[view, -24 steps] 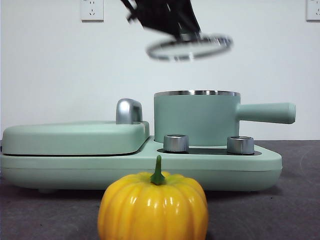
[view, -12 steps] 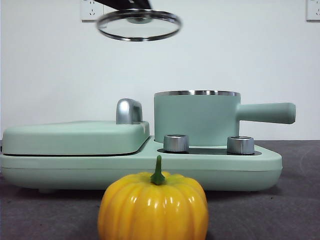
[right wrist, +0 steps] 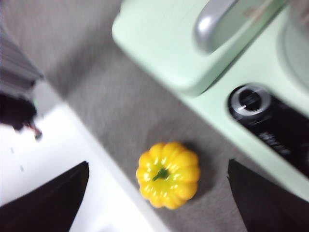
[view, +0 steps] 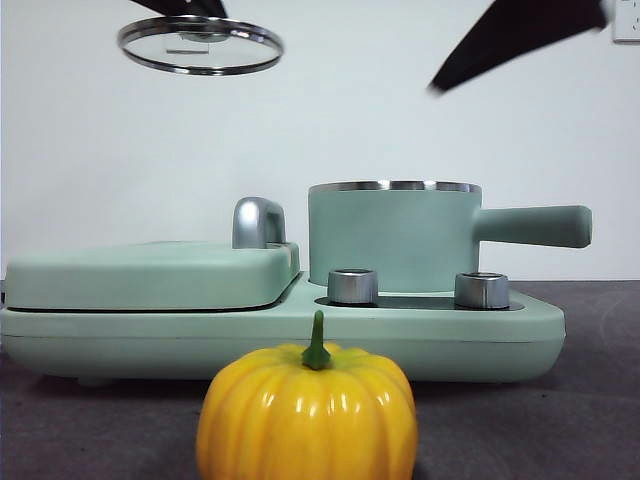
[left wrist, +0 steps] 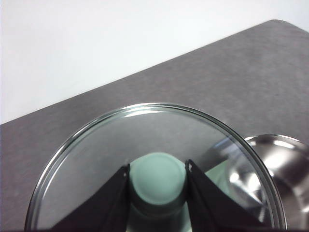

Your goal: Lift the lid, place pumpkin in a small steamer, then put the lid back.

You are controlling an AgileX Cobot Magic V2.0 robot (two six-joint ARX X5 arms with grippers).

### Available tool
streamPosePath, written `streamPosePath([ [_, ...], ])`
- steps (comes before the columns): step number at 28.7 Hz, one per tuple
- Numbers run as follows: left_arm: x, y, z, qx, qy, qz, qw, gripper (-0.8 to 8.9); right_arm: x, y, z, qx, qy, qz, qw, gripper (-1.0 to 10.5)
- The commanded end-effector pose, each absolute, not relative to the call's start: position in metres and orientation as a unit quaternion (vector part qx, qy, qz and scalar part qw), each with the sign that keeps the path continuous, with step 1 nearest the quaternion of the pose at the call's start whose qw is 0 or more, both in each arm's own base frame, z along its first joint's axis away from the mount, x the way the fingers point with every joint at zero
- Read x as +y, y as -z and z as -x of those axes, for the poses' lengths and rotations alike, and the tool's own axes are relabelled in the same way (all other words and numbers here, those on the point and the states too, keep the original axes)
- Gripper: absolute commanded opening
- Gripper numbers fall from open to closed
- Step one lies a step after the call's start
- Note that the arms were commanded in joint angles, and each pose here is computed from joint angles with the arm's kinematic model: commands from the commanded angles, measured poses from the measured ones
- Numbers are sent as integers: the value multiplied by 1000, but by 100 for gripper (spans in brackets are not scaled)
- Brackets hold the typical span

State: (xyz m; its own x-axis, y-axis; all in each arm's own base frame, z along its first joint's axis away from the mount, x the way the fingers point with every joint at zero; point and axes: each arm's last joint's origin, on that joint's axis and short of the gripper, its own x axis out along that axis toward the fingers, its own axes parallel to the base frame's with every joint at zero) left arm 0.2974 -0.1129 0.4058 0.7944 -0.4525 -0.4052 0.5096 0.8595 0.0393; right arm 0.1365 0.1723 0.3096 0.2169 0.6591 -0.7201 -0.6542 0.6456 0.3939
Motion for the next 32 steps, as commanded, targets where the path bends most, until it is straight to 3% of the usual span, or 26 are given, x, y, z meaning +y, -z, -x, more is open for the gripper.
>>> streamPosePath([
  [1,-104,-421,-295,164,244,-72,953,23,196,-297,-136,487,-423,27,764,464],
  [6,-93,-420,-299,171,226,-69,957,24,225,-267,-135,523,-421,86,736,500],
  [13,-89,-419,-300,176,220,-68,957,24,242,-240,-138,546,-401,136,723,547],
  [32,-89,-418,-299,180,219,-65,957,24,264,-198,-147,574,-379,178,704,547],
])
